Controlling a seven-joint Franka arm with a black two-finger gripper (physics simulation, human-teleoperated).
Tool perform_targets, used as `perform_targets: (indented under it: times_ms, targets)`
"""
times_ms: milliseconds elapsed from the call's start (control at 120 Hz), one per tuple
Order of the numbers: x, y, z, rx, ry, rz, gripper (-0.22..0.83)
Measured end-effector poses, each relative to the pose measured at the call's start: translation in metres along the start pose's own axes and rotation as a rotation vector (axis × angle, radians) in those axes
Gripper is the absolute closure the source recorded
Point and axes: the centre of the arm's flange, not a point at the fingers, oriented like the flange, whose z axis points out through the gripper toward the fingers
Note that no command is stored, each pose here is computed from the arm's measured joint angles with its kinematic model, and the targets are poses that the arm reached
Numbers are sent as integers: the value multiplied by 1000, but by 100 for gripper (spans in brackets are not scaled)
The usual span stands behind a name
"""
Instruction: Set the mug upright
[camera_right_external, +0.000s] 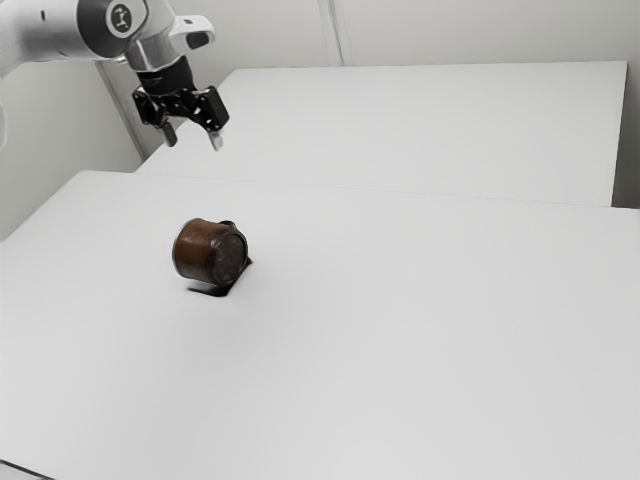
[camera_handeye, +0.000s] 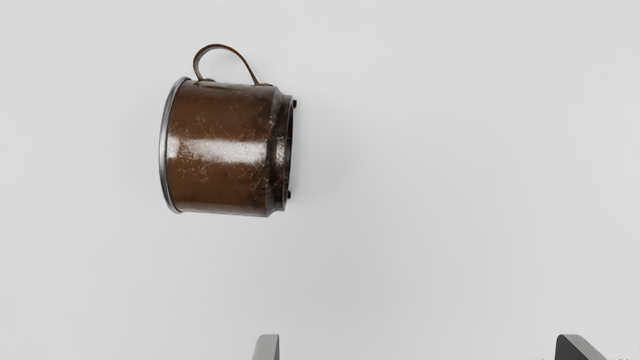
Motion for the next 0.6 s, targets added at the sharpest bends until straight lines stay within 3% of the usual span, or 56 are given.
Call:
perform_targets:
  times_ms: [600]
  targets:
    - [-11,-33,46,-74,-89,-79,0]
